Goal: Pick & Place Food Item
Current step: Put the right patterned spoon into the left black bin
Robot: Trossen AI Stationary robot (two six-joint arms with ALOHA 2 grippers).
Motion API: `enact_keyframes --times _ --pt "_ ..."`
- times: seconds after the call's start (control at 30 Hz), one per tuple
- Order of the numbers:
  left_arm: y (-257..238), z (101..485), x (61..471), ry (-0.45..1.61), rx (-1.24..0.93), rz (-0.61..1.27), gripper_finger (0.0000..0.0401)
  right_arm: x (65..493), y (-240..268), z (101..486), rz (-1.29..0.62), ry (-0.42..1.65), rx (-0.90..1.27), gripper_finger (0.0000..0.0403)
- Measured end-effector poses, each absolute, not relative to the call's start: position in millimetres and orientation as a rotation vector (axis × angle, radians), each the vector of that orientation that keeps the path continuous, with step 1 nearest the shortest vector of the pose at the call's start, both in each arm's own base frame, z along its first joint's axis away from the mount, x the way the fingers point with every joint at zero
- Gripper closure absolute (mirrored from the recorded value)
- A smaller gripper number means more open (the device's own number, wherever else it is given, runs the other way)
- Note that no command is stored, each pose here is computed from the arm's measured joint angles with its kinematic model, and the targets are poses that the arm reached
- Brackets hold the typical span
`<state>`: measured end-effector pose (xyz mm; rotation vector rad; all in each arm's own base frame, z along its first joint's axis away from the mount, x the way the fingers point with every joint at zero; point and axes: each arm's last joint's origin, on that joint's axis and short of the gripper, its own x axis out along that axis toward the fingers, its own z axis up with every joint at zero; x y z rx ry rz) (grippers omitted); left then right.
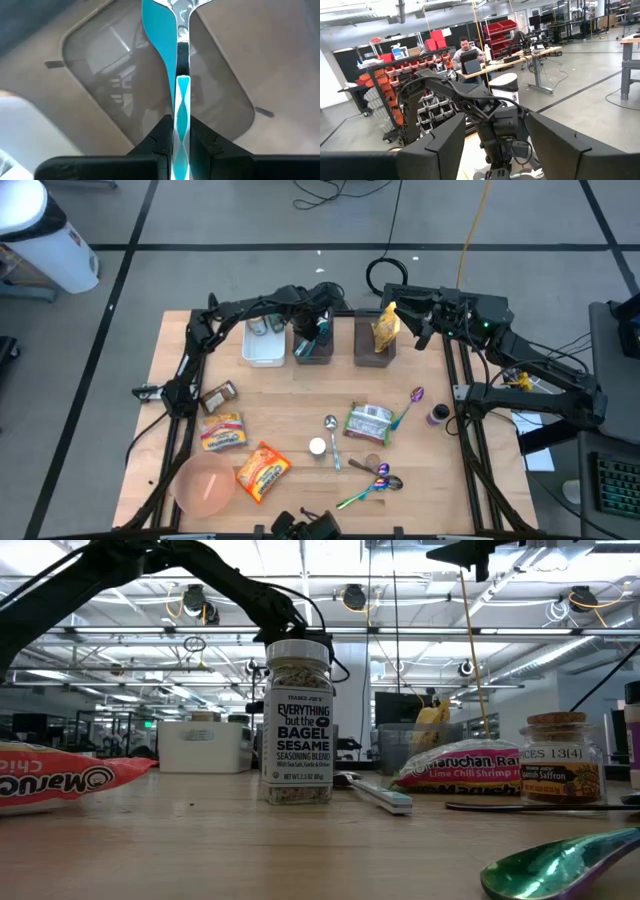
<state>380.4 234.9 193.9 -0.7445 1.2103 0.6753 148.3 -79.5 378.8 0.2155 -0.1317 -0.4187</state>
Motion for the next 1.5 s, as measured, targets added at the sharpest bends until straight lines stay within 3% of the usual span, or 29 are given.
enact_keyframes --times 0.57,1.2,1.5 --pt "234.3 160.1 386.2 1.294 -0.808 0.634 0.0368 148.4 -79.7 377.8 -0.423 -0.121 0.214 0.0195" --pt "235.5 159.0 386.7 1.285 -0.816 0.63 0.0362 148.1 -80.3 376.9 -0.448 -0.112 0.201 0.0195" --pt "236.2 159.2 388.1 1.263 -0.835 0.64 0.033 148.1 -80.3 376.7 -0.448 -0.11 0.202 0.0195"
